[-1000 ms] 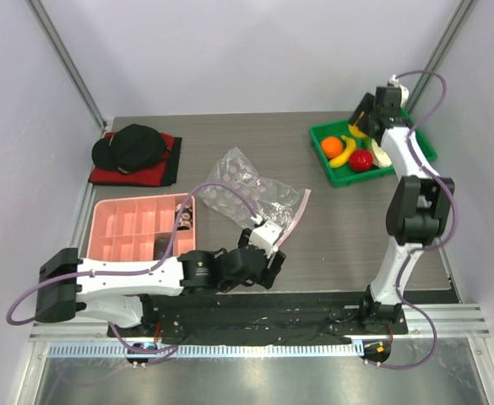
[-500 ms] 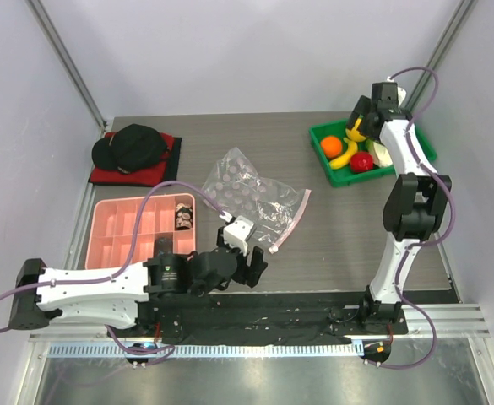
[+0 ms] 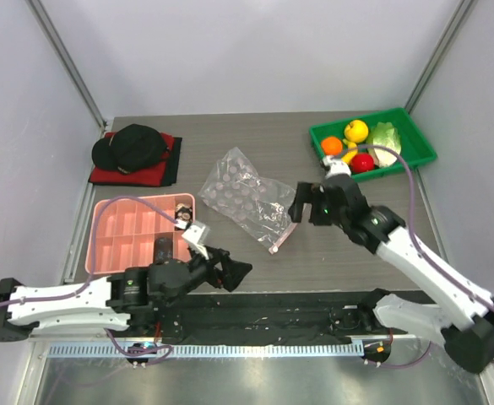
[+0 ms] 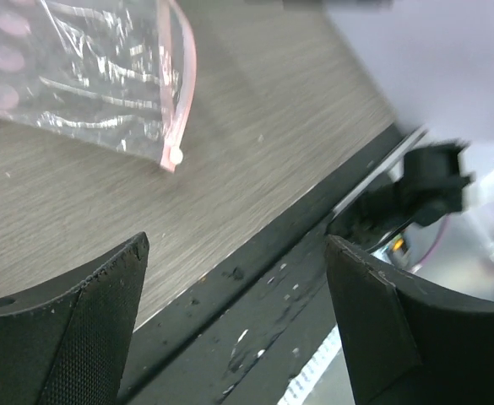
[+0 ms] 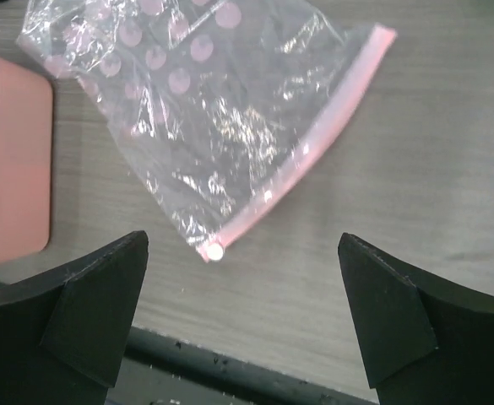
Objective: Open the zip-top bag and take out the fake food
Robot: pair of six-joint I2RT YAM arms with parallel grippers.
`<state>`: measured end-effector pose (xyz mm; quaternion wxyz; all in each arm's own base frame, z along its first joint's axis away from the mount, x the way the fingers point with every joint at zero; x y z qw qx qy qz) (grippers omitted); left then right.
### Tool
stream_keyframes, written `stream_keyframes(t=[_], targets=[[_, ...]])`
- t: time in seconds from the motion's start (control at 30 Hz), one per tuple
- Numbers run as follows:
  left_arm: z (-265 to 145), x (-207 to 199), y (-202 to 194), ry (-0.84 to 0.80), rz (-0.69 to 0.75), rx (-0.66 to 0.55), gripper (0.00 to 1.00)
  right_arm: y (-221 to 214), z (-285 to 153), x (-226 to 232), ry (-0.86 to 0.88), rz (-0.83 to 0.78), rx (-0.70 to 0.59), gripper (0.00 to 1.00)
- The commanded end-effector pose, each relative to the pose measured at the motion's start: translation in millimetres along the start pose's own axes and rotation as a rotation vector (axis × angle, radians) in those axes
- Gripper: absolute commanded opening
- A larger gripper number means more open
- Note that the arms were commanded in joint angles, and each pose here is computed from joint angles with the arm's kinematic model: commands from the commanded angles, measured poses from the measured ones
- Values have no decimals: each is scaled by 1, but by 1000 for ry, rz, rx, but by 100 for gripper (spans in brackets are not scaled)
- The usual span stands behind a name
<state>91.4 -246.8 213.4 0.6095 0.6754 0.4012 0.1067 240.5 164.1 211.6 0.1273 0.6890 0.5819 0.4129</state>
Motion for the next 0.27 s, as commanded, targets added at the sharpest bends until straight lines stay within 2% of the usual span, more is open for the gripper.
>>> stream_keyframes(t=[0.0, 0.03, 0.07, 0.13, 0.17, 0.23], targets=[[-19, 13, 31, 29, -122, -159, 86, -19, -38, -11, 93, 128, -46, 100], [-24, 16, 34, 26, -137, -179, 86, -30, -41, -17, 113, 140, -47, 100], [-32, 21, 36, 11, -164, -215, 86, -24, -62, -16, 190, 157, -121, 100], [-40, 25, 41, -13, -193, -263, 90, -28, -73, -17, 261, 164, -160, 99], [-49, 27, 48, -45, -228, -313, 92, -22, -90, -15, 337, 179, -230, 100], [-59, 23, 55, -111, -249, -354, 100, -18, -104, -6, 456, 203, -290, 100]])
Point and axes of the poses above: each gripper's point midway between its finger pads, its own z axis out along the fingers, its own x axis along the line the jaws close on, y = z × x, the point moved 3 cm from there along -z, back along the fingers, and after that the axes turned 10 degrees about z, right-handed, at the moved point
